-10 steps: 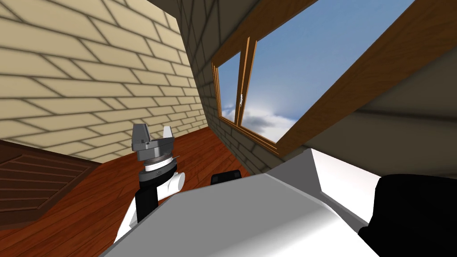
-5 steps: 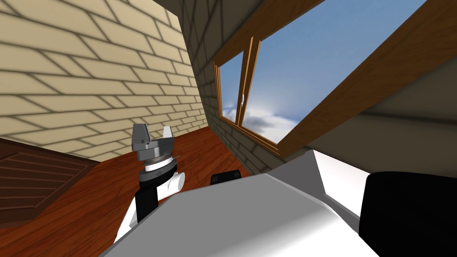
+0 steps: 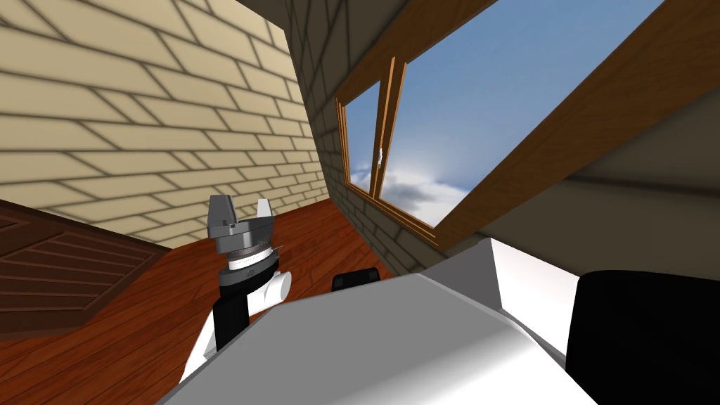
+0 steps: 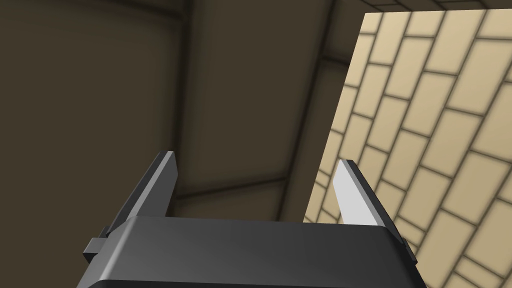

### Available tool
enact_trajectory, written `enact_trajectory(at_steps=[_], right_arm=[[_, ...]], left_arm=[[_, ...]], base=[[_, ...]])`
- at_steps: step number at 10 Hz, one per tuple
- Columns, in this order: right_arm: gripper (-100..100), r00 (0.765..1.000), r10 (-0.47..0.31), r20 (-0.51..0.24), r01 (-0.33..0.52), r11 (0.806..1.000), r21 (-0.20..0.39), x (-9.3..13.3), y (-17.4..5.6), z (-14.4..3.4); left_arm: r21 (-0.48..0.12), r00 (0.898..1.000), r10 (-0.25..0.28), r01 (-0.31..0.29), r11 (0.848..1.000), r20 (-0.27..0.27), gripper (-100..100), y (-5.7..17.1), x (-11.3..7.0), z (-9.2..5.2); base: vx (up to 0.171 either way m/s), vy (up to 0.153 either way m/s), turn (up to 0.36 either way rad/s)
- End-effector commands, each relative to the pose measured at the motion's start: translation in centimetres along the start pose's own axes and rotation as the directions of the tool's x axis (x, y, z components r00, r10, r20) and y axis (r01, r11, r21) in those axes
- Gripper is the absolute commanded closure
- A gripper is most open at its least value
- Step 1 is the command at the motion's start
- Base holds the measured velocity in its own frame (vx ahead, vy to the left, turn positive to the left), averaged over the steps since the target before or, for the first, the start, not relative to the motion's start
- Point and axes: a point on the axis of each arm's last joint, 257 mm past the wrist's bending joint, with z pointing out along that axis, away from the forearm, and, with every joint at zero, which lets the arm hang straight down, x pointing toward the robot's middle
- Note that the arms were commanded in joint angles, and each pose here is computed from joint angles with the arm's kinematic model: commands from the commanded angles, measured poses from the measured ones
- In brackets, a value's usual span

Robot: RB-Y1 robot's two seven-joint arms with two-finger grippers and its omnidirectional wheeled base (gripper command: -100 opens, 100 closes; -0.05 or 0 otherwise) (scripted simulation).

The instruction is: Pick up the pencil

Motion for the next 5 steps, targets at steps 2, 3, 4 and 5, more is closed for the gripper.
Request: enact_trajectory(at_steps=[2,3,4,5], right_arm=[[-100,1.000,0.002,0.005,-0.002,1.000,0.005,0.6,-0.3,1.1],[-100,1.000,0.003,0.007,-0.003,1.000,0.007,1.0,-0.4,1.8],[-100,1.000,0.002,0.006,-0.002,1.000,0.003,0.7,-0.3,1.4],[100,1.000,0.002,0.006,-0.002,1.000,0.005,0.7,-0.4,1.5]], left_arm=[[0.000,1.000,0.000,0.000,1.000,0.000,0,0.0,0.0,0.0],[0.000,1.000,0.000,0.000,1.000,0.000,0,0.0,0.0,0.0],[0.000,1.000,0.000,0.000,1.000,0.000,0,0.0,0.0,0.0],[0.000,1.000,0.000,0.000,1.000,0.000,0,0.0,0.0,0.0]], base=[[-0.003,0.011,0.014],[-0.002,0.041,0.028],[0.001,0.019,0.002],[0.000,0.000,0.000]])
